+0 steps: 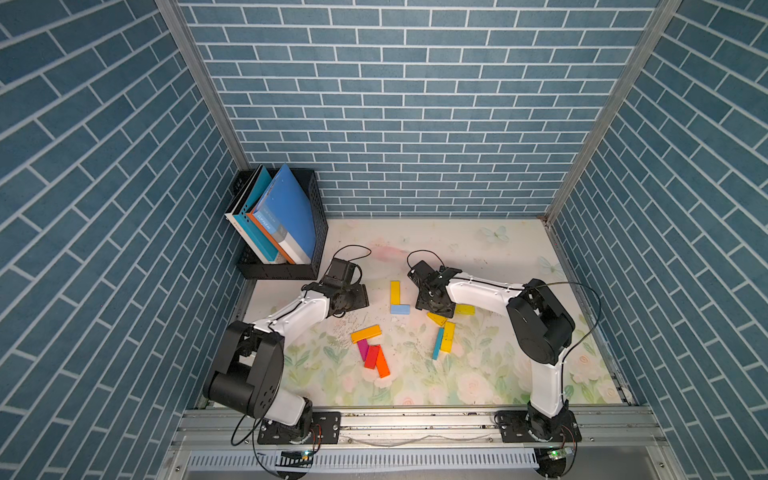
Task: Assemble the letter h with building blocks
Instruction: Pick up the building block from the center of the board.
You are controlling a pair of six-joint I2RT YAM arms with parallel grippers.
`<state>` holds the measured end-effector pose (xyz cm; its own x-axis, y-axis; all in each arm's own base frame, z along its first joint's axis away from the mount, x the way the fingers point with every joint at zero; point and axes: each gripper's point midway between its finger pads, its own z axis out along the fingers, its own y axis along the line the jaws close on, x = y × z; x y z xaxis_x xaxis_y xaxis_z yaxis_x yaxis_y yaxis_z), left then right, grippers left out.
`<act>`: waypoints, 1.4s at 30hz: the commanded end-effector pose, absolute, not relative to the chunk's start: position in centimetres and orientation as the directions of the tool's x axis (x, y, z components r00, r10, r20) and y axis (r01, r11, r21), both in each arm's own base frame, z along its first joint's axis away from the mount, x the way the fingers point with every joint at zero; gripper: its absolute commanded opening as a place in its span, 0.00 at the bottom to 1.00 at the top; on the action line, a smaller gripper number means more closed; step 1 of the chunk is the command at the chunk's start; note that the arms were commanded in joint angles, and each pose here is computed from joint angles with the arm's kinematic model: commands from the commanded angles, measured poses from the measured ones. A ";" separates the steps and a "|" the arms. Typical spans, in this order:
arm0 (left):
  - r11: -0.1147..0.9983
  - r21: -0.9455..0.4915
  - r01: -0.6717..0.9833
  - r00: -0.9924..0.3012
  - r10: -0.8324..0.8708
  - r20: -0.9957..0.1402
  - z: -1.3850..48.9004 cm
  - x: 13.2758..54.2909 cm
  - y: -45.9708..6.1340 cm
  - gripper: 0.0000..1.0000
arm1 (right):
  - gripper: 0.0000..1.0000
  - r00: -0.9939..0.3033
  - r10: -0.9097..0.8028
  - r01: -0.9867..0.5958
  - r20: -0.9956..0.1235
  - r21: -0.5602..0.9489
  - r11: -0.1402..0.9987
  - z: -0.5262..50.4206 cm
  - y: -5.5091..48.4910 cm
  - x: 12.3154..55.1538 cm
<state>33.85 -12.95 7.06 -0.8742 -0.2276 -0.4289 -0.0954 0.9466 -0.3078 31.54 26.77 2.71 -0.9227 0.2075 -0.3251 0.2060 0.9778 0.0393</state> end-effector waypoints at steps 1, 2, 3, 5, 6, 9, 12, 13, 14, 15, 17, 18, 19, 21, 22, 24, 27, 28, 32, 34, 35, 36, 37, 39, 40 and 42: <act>0.950 -0.302 -0.076 -0.882 -0.206 -0.425 7.0 33.8 -13.2 0.66 | 0.74 -0.931 0.117 0.172 -0.345 -0.132 0.976 3.1 24.0 30.8; 0.950 -0.303 -0.075 -0.882 -0.204 -0.424 6.9 33.8 -13.2 0.66 | 0.74 -0.934 0.103 0.155 -0.341 -0.130 0.979 3.1 24.2 30.5; 0.950 -0.302 -0.076 -0.883 -0.204 -0.422 6.8 33.7 -13.2 0.66 | 0.75 -0.940 0.091 0.140 -0.330 -0.128 0.982 3.1 24.3 30.1; 0.950 -0.302 -0.075 -0.884 -0.203 -0.420 6.7 33.7 -13.2 0.66 | 0.76 -0.949 0.085 0.124 -0.303 -0.111 0.986 2.6 24.6 29.5; 0.951 -0.301 -0.076 -0.887 -0.202 -0.416 6.5 33.7 -13.3 0.66 | 0.76 -0.954 0.089 0.121 -0.287 -0.094 0.988 2.3 24.7 29.1; 0.950 -0.304 -0.073 -0.890 -0.200 -0.409 6.3 33.6 -13.4 0.66 | 0.76 -0.959 0.104 0.113 -0.263 -0.018 0.993 1.9 25.5 28.3; 0.950 -0.304 -0.073 -0.890 -0.199 -0.410 6.3 33.5 -13.4 0.66 | 0.76 -0.963 0.110 0.105 -0.245 0.031 0.994 1.7 26.2 27.7; 0.951 -0.301 -0.073 -0.891 -0.198 -0.409 6.3 33.5 -13.3 0.66 | 0.76 -0.964 0.110 0.104 -0.241 0.037 0.994 1.7 26.3 27.5; 0.951 -0.299 -0.072 -0.892 -0.196 -0.408 6.3 33.4 -13.3 0.66 | 0.75 -0.965 0.109 0.101 -0.239 0.043 0.994 1.8 26.4 27.3; 0.952 -0.299 -0.070 -0.892 -0.194 -0.408 6.3 33.4 -13.3 0.65 | 0.74 -0.965 0.108 0.100 -0.238 0.048 0.994 1.8 26.5 27.1; 0.952 -0.297 -0.070 -0.892 -0.193 -0.409 6.3 33.3 -13.2 0.66 | 0.71 -0.965 0.107 0.096 -0.238 0.055 0.994 1.8 26.6 26.8; 0.952 -0.296 -0.072 -0.892 -0.194 -0.408 6.2 33.2 -13.2 0.66 | 0.69 -0.965 0.108 0.098 -0.238 0.051 0.994 1.7 26.5 26.8; 0.952 -0.296 -0.074 -0.893 -0.196 -0.406 6.2 33.2 -13.2 0.66 | 0.68 -0.965 0.103 0.096 -0.240 0.043 0.995 1.6 26.3 26.8; 0.951 -0.300 -0.077 -0.892 -0.200 -0.405 6.1 33.2 -13.2 0.65 | 0.64 -0.964 0.099 0.097 -0.248 0.021 0.995 1.3 25.8 27.1; 0.950 -0.302 -0.077 -0.893 -0.201 -0.404 6.1 33.2 -13.3 0.65 | 0.61 -0.963 0.099 0.097 -0.251 0.019 0.995 1.3 25.7 27.3; 0.949 -0.305 -0.078 -0.892 -0.202 -0.403 6.1 33.3 -13.3 0.65 | 0.55 -0.960 0.096 0.091 -0.264 0.032 0.995 1.4 25.5 27.8; 0.950 -0.302 -0.081 -0.890 -0.205 -0.407 6.3 33.3 -13.2 0.65 | 0.48 -0.947 0.056 0.030 -0.317 0.084 0.996 2.4 26.6 29.0; 0.950 -0.301 -0.081 -0.888 -0.206 -0.411 6.5 33.4 -13.2 0.65 | 0.48 -0.943 0.033 -0.002 -0.332 0.106 0.994 2.7 27.3 29.4; 0.950 -0.300 -0.085 -0.884 -0.211 -0.418 6.9 33.7 -13.2 0.65 | 0.48 -0.930 -0.019 -0.058 -0.367 0.095 0.994 3.5 28.6 31.1; 0.949 -0.303 -0.086 -0.882 -0.215 -0.420 7.1 33.8 -13.2 0.65 | 0.48 -0.929 -0.035 -0.076 -0.369 0.098 0.992 3.5 29.2 31.7; 0.948 -0.305 -0.088 -0.881 -0.217 -0.420 7.1 33.8 -13.2 0.65 | 0.48 -0.930 -0.042 -0.082 -0.366 0.094 0.992 3.4 29.3 31.8; 0.948 -0.305 -0.090 -0.881 -0.219 -0.419 7.2 33.8 -13.2 0.65 | 0.48 -0.930 -0.048 -0.088 -0.365 0.094 0.992 3.3 29.5 31.8; 0.949 -0.304 -0.088 -0.881 -0.216 -0.421 7.2 33.8 -13.2 0.65 | 0.48 -0.930 -0.053 -0.096 -0.364 0.100 0.990 3.2 29.7 31.9; 0.950 -0.300 -0.089 -0.884 -0.215 -0.416 7.0 33.7 -13.1 0.65 | 0.47 -0.928 -0.074 -0.126 -0.366 0.121 0.985 3.1 30.3 31.8; 0.950 -0.299 -0.089 -0.884 -0.213 -0.416 7.0 33.6 -13.1 0.65 | 0.47 -0.928 -0.080 -0.131 -0.364 0.119 0.984 3.0 30.4 31.7; 0.951 -0.297 -0.091 -0.886 -0.214 -0.413 6.8 33.6 -13.1 0.65 | 0.47 -0.927 -0.090 -0.141 -0.363 0.118 0.983 3.0 30.4 31.6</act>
<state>33.65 -13.13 6.45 -0.8849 -0.2193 -0.4110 -0.0918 0.9470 -0.3079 31.81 29.96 3.52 -0.9284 -0.0329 -0.3702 -0.0860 0.9881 0.1279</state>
